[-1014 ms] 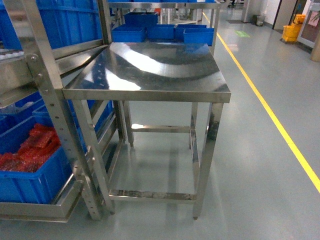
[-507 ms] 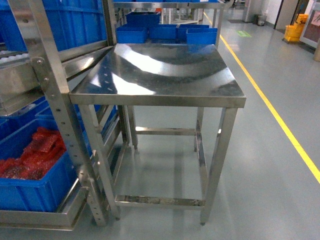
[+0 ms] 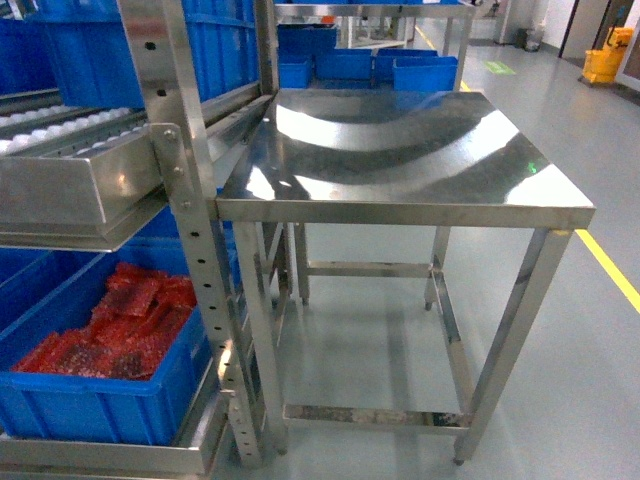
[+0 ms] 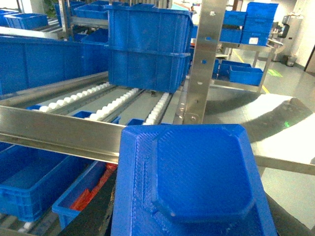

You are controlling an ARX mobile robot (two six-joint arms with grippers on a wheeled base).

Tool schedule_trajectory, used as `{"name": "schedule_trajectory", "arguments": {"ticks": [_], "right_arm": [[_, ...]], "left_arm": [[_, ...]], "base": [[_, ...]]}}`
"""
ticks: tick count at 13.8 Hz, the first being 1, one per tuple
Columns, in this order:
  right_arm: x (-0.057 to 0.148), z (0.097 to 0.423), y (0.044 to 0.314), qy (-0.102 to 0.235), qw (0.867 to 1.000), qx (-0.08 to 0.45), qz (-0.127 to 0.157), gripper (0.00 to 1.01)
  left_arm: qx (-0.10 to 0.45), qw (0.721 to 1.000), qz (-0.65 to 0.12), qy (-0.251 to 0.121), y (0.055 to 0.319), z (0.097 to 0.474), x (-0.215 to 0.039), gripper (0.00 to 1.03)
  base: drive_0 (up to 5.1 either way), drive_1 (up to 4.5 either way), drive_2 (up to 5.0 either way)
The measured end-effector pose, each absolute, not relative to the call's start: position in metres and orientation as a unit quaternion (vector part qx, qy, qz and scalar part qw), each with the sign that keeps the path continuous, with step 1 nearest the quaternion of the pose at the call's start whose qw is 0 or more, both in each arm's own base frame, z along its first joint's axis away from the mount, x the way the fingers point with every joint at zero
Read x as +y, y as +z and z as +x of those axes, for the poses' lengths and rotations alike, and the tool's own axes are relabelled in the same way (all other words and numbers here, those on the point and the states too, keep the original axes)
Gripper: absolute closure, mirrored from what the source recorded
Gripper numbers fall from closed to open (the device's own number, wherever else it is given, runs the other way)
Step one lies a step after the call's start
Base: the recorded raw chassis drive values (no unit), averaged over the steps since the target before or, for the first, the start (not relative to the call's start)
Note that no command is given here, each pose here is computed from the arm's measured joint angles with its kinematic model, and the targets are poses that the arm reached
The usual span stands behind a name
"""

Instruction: Pick blue part to blue bin on bottom shelf

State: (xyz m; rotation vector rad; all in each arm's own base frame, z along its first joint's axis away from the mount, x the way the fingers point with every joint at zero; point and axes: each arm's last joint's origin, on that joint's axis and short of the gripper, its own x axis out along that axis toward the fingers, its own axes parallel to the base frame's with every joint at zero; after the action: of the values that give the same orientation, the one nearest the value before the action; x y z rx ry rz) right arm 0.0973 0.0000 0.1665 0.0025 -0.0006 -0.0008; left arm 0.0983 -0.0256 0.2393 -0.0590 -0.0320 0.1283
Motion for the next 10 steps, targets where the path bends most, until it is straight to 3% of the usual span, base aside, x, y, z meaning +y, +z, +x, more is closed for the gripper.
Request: {"name": "schedule_trajectory", "arguments": {"ticks": [10], "right_arm": [[0.0,0.0973,0.1668,0.0,1.0,-0.002,0.001,0.03]], "left_arm": [[-0.017,0.997,-0.03,0.064,0.2394,0.0981,-0.0256,0.6]], "base": [[-5.0,2.46,2.5]]}}
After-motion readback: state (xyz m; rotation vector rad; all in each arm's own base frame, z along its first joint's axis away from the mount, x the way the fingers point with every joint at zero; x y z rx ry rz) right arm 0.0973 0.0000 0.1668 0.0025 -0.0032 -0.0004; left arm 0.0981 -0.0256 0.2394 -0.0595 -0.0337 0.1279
